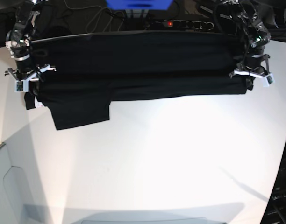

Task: Fold the T-shirt properly
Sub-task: 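Grasp the hem corners and fold them over toward the collar with both grippers, then release the hem and reposition the right gripper at the sleeve corner, then grasp the strip end with the right gripper and pull it taut toward the left gripper, then hold both strip ends and lift them slightly with both grippers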

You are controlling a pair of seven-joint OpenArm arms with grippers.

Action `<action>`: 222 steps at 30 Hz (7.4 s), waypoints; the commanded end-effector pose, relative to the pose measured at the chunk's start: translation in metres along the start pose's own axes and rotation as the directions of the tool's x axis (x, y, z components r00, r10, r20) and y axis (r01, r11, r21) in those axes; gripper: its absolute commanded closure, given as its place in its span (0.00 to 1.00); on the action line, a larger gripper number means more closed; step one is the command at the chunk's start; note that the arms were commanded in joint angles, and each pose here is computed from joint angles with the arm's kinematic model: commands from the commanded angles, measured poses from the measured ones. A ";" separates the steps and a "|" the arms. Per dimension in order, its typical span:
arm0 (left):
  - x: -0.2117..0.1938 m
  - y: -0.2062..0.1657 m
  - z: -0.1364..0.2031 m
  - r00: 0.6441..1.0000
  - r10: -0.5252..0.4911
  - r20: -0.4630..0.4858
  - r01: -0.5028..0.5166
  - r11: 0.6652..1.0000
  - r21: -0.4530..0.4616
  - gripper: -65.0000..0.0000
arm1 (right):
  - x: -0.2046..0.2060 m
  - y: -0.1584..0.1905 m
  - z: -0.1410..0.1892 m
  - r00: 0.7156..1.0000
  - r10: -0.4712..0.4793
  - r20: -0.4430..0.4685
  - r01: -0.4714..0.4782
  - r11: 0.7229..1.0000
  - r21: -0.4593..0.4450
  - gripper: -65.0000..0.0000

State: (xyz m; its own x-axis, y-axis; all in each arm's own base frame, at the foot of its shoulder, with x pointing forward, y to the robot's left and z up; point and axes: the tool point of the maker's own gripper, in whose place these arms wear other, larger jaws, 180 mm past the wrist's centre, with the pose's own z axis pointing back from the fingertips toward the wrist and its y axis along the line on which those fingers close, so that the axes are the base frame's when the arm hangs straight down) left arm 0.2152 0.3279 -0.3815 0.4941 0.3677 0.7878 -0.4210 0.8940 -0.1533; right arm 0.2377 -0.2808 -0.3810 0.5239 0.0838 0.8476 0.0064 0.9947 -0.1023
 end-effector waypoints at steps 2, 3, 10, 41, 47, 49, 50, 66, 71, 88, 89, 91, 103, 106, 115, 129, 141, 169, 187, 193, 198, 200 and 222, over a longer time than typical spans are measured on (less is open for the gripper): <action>0.011 0.004 0.005 0.999 -0.013 0.039 0.013 1.000 0.008 1.00 | 0.012 -0.007 0.006 0.999 0.024 0.044 -0.023 1.000 -0.014 0.82; 0.012 0.004 0.005 0.999 -0.015 0.042 0.015 1.000 0.008 1.00 | 0.016 -0.008 0.008 0.998 0.029 0.052 -0.028 0.999 -0.018 0.82; 0.010 0.006 0.007 0.999 -0.021 0.037 0.021 1.000 0.012 1.00 | 0.031 -0.022 0.019 0.995 0.047 0.090 -0.041 0.997 -0.066 0.87; 0.006 0.006 0.005 1.000 -0.012 0.026 0.012 1.000 0.010 1.00 | 0.010 0.017 -0.001 0.998 0.054 -0.031 -0.051 0.994 0.096 0.58; 0.004 0.007 0.006 1.000 -0.013 0.022 0.012 1.000 0.013 1.00 | 0.006 0.018 0.000 0.998 0.057 -0.038 -0.053 0.993 0.103 0.77; 0.004 0.007 0.007 1.000 -0.013 0.021 0.013 1.000 0.013 1.00 | 0.006 0.018 0.000 0.998 0.057 -0.039 -0.053 0.993 0.103 0.90; 0.004 0.007 0.007 1.000 -0.013 0.021 0.013 1.000 0.013 1.00 | 0.006 0.018 0.000 0.998 0.058 -0.039 -0.053 0.993 0.105 0.97; 0.004 0.007 0.007 1.000 -0.014 0.020 0.014 1.000 0.012 1.00 | 0.052 0.013 0.012 0.991 0.100 0.086 -0.108 0.989 0.101 0.98; 0.003 0.006 0.007 1.000 -0.015 0.020 0.015 1.000 0.011 1.00 | 0.082 0.027 -0.011 0.987 0.112 0.111 -0.126 0.983 0.131 0.76; 0.000 0.005 0.007 1.000 -0.003 0.017 0.002 1.000 0.012 1.00 | 0.045 0.038 -0.102 0.987 0.017 -0.161 0.024 0.968 0.249 0.55; 0.000 0.005 0.007 1.000 -0.003 0.017 0.002 1.000 0.012 1.00 | 0.040 0.039 -0.102 0.985 0.013 -0.173 0.032 0.967 0.252 0.55; 0.000 0.005 0.007 1.000 -0.003 0.017 0.002 1.000 0.012 1.00 | 0.033 0.040 -0.103 0.982 0.006 -0.191 0.043 0.966 0.255 0.55; 0.001 0.005 0.007 1.000 -0.002 0.020 0.002 1.000 0.010 1.00 | 0.012 0.052 -0.105 0.964 0.060 -0.257 0.006 0.968 0.249 1.00; 0.002 0.004 0.006 1.000 -0.003 0.021 0.002 1.000 0.011 1.00 | 0.030 0.046 -0.101 0.975 0.081 -0.209 -0.031 0.972 0.232 1.00; 0.002 0.003 0.006 1.000 -0.003 0.021 0.003 1.000 0.007 1.00 | 0.092 0.042 -0.043 0.976 0.220 -0.004 -0.217 0.967 0.136 1.00; 0.009 0.003 0.007 0.999 -0.014 0.035 0.013 1.000 0.007 1.00 | 0.080 -0.005 0.040 0.977 0.213 -0.019 -0.214 0.973 -0.085 1.00; 0.031 -0.005 0.016 0.994 -0.046 0.095 0.047 0.999 -0.006 1.00 | 0.002 -0.022 0.087 0.975 0.078 -0.208 -0.114 0.979 -0.167 1.00; 0.019 0.002 0.023 0.996 -0.064 0.066 0.063 0.998 0.008 1.00 | -0.079 -0.022 0.157 0.888 0.044 -0.457 -0.131 0.978 -0.161 1.00; 0.004 0.027 0.036 0.998 -0.058 0.027 0.056 0.996 0.067 1.00 | -0.004 -0.025 0.090 0.979 0.016 -0.205 -0.060 0.976 -0.211 1.00; -0.017 0.034 0.033 0.999 -0.038 -0.029 0.040 0.996 0.078 1.00 | -0.018 -0.010 0.070 0.975 -0.025 -0.222 -0.009 0.989 -0.150 1.00; -0.023 0.040 0.033 0.999 -0.027 -0.045 0.031 0.996 0.089 1.00 | -0.035 0.001 0.052 0.966 -0.072 -0.248 0.046 0.993 -0.111 1.00; -0.027 0.042 0.037 0.998 -0.032 -0.057 0.037 0.995 0.092 1.00 | -0.036 0.002 0.050 0.965 -0.075 -0.250 0.049 0.993 -0.109 1.00; -0.006 0.023 0.080 0.999 -0.052 -0.002 0.052 0.999 0.014 0.52 | -0.028 0.018 0.039 0.969 -0.023 -0.247 0.014 0.999 -0.039 0.67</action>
State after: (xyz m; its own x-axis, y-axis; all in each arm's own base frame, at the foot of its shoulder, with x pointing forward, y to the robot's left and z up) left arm 0.1413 0.3222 -0.3503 0.5304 0.3375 0.7777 -0.4095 0.9052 -0.1136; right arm 0.1831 -0.2609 -0.3966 0.7459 0.0303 0.6653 0.0503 0.9935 -0.1017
